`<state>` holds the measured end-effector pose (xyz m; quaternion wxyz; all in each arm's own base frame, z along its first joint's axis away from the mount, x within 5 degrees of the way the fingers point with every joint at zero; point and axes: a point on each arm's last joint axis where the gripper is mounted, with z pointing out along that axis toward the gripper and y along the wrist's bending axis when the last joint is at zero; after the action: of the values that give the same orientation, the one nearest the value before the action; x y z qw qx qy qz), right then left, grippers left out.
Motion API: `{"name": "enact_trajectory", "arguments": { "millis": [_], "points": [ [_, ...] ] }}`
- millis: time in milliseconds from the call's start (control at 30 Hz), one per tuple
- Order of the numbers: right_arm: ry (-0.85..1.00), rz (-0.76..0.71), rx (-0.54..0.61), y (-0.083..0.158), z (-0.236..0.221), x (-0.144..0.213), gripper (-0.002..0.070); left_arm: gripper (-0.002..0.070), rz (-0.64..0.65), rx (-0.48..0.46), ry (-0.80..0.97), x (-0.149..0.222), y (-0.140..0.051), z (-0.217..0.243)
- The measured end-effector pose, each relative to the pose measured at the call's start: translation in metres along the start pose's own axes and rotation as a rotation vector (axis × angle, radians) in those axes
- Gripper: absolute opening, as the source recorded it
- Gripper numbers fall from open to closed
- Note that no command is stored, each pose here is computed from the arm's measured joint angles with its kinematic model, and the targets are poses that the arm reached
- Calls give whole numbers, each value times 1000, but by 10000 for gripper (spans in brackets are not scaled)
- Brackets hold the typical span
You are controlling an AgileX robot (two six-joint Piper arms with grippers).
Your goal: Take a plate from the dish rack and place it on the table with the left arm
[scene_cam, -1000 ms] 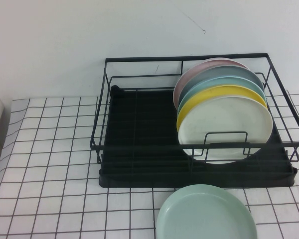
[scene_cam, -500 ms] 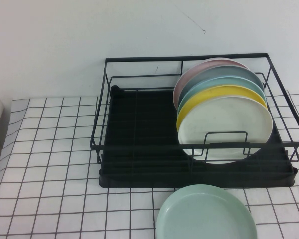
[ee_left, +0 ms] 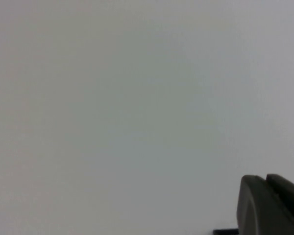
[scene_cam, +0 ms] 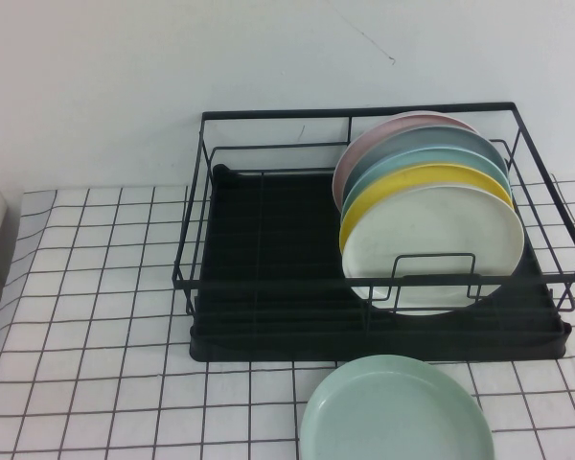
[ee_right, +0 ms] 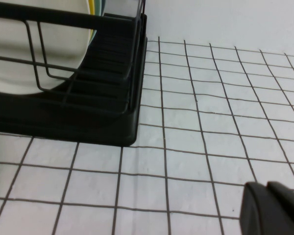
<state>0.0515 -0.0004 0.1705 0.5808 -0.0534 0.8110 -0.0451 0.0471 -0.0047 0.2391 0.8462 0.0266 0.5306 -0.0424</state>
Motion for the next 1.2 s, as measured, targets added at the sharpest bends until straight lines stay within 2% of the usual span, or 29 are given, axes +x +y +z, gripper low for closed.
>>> {"name": "enact_trajectory", "arguments": {
  "millis": [67,200,333,467,567,767,1000,1100,1200],
  "points": [
    [0,0,0,0,0,0,-4,-3,-114,-19,16,2,2,0],
    [0,0,0,0,0,0,-4,-3,-202,-29,253,2,0,2],
    [0,0,0,0,0,0,-4,-3,-199,-19,443,-29,-2,15],
    [0,0,0,0,0,0,-4,-3,-102,27,670,-53,-5,41],
    [0,0,0,0,0,0,-4,-3,-59,128,765,-68,-13,70],
    [0,0,0,0,0,0,-4,-3,38,405,742,-79,-32,138],
    [0,0,0,0,0,0,-4,-3,79,648,693,-42,-54,219],
    [0,0,0,0,0,0,-4,-3,103,745,728,-13,-75,249],
    [0,0,0,0,0,0,-4,-3,138,841,742,12,-105,269]
  ]
}}
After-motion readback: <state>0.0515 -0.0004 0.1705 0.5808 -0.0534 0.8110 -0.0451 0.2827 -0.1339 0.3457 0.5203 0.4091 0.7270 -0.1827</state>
